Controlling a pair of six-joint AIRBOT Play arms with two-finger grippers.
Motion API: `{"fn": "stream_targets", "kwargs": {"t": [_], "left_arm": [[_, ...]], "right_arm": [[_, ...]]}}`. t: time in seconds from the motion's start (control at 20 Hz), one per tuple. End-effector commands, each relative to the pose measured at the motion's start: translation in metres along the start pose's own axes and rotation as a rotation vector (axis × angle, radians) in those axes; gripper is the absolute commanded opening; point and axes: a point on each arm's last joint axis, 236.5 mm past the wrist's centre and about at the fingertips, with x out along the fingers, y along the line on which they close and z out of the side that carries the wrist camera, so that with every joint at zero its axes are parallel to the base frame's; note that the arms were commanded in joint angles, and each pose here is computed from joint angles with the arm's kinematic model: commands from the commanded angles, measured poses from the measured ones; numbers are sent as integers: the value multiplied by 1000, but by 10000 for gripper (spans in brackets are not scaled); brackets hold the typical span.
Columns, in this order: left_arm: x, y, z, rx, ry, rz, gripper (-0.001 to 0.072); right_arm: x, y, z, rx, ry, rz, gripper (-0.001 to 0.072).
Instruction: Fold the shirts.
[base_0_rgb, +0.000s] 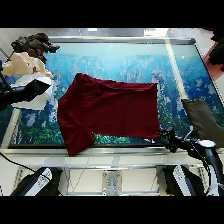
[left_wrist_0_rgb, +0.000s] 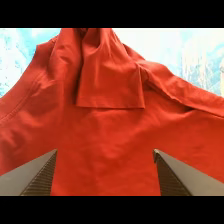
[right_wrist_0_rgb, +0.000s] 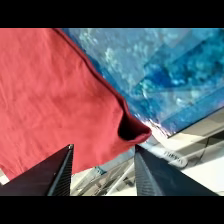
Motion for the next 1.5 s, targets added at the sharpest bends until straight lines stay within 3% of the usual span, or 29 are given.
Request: {"fn": "stream_targets", "kwargs": {"t": [0.0,0.15,0.25,0.3,0.35,0.55,0.8,1.1,1.15,1.2,1.25,1.45], "left_arm": [[0,-1,0,-2,-2,-4,690],[0,-1,0,-2,-2,-4,690],[0,-1,0,-2,-2,-4,690],[0,-1,0,-2,-2,-4,690],[0,-1,0,-2,-2,-4,690],[0,-1,1,-1,-3,-4,690],[0,-1,0,1,-2,-4,690],[0,-3,-3,27,14,-11,690],[0,-3,-3,27,13,-11,690],[0,-2,-3,28,11,-10,690],[0,-2,-2,28,10,-9,690],[0,4,3,47,-15,16,690]], "right_arm": [[0,-5,-6,23,27,-22,445],[-1,-18,-22,4,93,-77,445],[-1,-23,-2,11,8,-95,444],[-1,-22,10,14,-41,-89,430],[-1,-20,19,18,-82,-81,363],[-1,-11,32,27,-135,-41,360],[12,7,20,-53,-103,-18,319],[22,-3,0,-131,-42,-100,312],[21,-5,1,-132,-48,-110,265],[21,-5,4,-133,-60,-111,113],[21,-4,10,-136,-84,-109,32],[13,12,32,-183,-156,-95,30]]}}
